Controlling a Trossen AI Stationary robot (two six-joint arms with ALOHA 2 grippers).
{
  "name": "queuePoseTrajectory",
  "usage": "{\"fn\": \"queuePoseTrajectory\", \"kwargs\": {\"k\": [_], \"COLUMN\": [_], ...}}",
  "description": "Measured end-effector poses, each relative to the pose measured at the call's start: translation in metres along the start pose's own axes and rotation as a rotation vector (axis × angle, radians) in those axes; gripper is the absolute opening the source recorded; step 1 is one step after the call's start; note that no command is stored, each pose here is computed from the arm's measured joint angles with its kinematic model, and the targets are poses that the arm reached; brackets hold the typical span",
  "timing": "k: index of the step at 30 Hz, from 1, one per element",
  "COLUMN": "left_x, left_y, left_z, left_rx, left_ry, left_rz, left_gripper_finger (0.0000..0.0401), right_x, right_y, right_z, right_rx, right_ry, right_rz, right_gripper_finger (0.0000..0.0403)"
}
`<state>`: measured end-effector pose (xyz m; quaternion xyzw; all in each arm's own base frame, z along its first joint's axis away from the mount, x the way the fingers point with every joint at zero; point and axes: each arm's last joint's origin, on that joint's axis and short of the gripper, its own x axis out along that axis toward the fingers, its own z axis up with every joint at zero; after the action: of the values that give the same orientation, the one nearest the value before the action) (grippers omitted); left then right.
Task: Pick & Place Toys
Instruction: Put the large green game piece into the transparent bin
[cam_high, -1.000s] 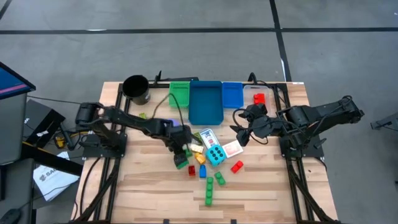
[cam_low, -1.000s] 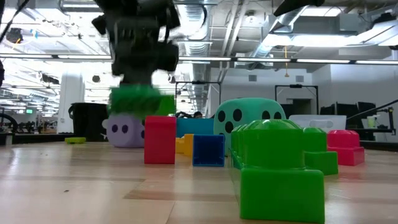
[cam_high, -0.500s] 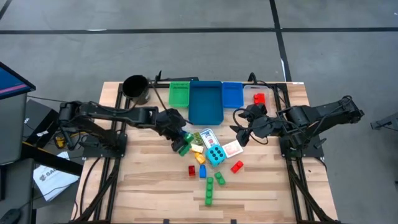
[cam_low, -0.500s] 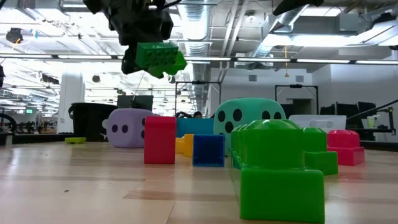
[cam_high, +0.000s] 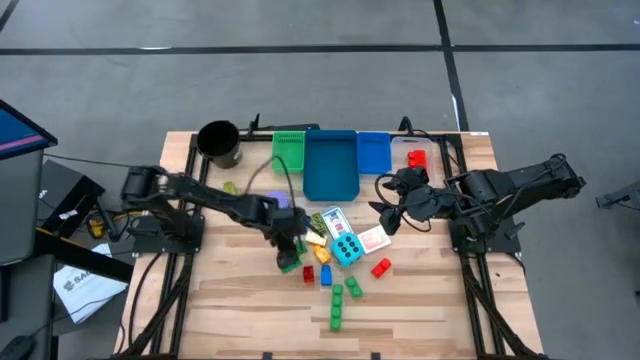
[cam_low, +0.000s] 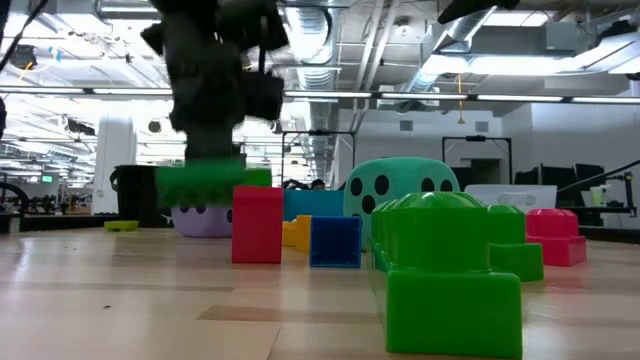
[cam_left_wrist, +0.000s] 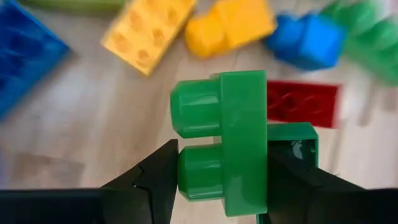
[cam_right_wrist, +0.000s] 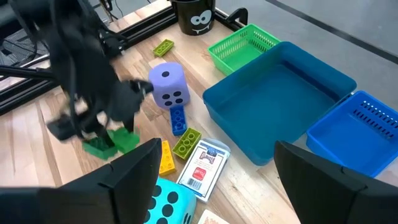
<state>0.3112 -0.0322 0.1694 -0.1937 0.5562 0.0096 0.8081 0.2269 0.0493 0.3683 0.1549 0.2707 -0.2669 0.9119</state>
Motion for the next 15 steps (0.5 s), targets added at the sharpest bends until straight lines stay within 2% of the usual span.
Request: {"fn": "queuePoseTrajectory", "kwargs": {"k": [5, 15], "left_x": [0.035, 0.04], "left_y": [-0.003, -0.008], "left_z": [-0.007, -0.007], "left_rx": [0.016, 0.032], "left_ry": [0.094, 0.082], "left_rz": [-0.012, -0.038], "left_gripper_finger": [0.0174, 0.0183], "right_x": [0.0, 0.0], "right_y": [0.0, 0.0], "right_z": [0.0, 0.0], "right_rx": [0.0, -0.001], "right_ry": [0.0, 0.001], "right_rz": [0.0, 0.0], "right_gripper_finger": [0.0305, 0.0305]}}
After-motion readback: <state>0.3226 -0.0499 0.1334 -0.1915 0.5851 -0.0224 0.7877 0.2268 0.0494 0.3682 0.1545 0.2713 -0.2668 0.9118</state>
